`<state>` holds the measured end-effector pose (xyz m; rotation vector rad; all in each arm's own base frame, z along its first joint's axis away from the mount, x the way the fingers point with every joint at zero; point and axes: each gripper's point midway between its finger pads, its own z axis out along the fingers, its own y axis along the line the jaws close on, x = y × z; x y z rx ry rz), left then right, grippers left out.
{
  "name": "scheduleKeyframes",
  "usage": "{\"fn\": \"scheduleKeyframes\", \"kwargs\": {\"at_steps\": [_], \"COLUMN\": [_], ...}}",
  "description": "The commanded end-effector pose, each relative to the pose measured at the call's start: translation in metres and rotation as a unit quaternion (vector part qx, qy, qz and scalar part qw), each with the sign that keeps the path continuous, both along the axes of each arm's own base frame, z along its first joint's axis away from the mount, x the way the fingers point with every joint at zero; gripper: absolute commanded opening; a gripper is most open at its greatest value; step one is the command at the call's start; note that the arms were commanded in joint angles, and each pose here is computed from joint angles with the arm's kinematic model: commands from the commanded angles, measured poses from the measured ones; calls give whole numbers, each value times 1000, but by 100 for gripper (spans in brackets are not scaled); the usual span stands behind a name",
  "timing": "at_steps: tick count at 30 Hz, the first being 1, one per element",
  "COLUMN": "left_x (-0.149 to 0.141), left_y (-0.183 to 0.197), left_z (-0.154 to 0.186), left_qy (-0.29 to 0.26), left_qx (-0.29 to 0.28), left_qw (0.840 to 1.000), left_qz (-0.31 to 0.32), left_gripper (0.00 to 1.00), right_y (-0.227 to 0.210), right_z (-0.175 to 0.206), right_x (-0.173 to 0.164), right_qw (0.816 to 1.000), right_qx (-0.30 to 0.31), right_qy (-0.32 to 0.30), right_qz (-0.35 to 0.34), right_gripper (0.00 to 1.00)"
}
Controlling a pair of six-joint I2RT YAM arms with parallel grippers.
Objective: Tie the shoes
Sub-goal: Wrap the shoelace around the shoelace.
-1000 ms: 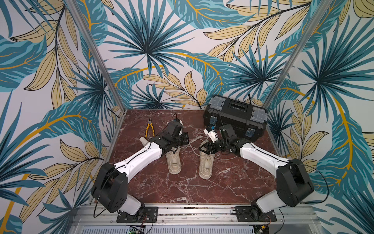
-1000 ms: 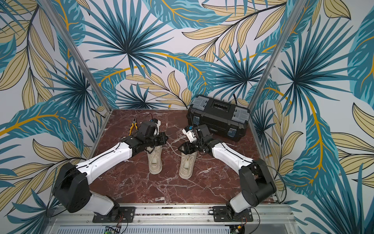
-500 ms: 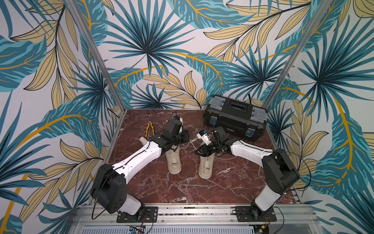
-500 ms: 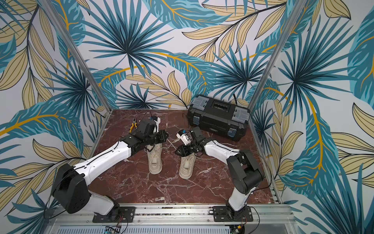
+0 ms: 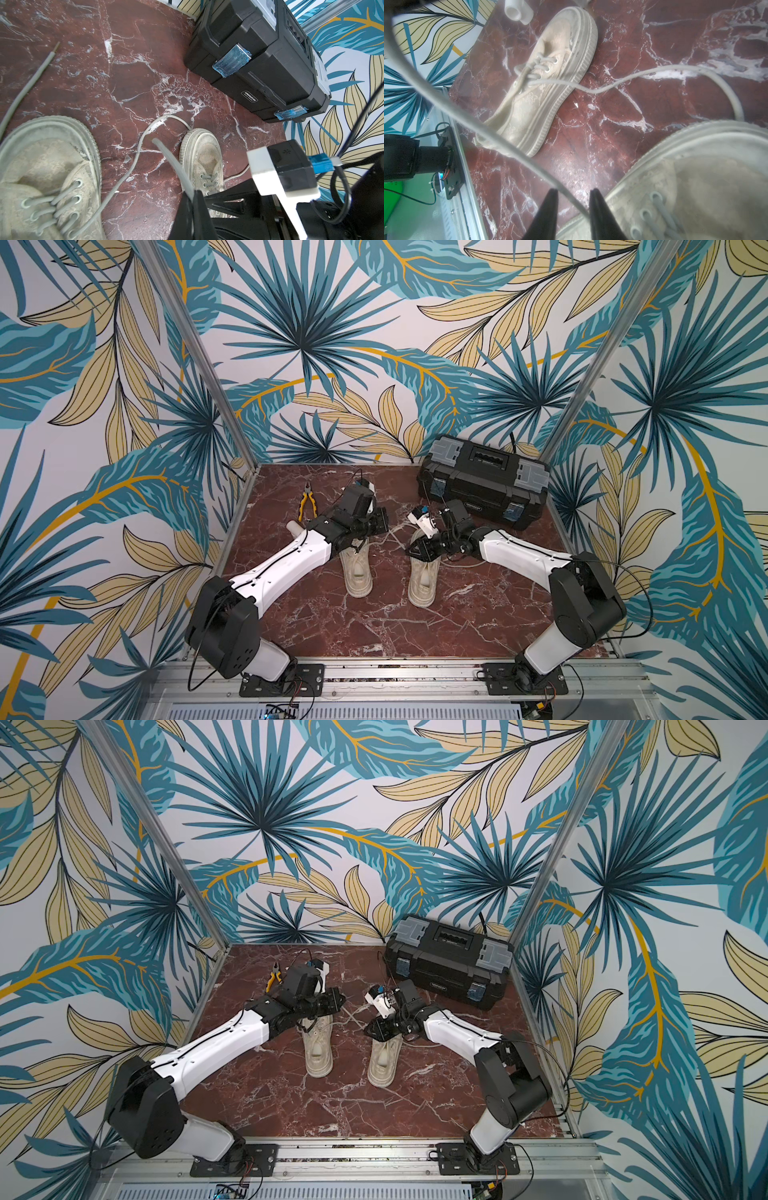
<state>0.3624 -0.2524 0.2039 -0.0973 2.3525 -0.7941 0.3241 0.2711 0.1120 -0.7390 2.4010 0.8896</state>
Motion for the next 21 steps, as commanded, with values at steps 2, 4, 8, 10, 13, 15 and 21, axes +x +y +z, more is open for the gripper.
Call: {"fn": "scheduleKeyframes", "kwargs": {"at_steps": [2,4,8,10,13,15,21], "left_x": [1,0,0,0,0,-1,-4], "left_y": [-1,-1,-1,-1,-1,0,2], "left_z": [29,28,27,26,27,26,19], "left_qy": [-32,-32,-31,-30,-32,-30,-21], "left_qx": [-13,-13,-12,-12,-13,-12,-6], "left_qw": [999,999,999,999,999,999,1000], "left_qz": [-3,-4,-4,-4,-4,-4,-4], "left_gripper": [0,0,0,0,0,0,0], "right_y": [-7,-6,-5,-5,-6,-7,-13], "right_z": [-11,-12,-13,-16,-20,-20,-10], "right_x": [-10,-10,-11,-12,-13,-14,-11], "right_qw": [1000,1000,1000,999,999,999,1000], "right_qx": [-18,-16,-14,-17,-21,-22,-27], "right_qy": [15,18,22,25,31,31,11], "right_qz": [4,6,11,10,11,11,-4], "right_gripper": [24,24,26,25,22,18,0]}}
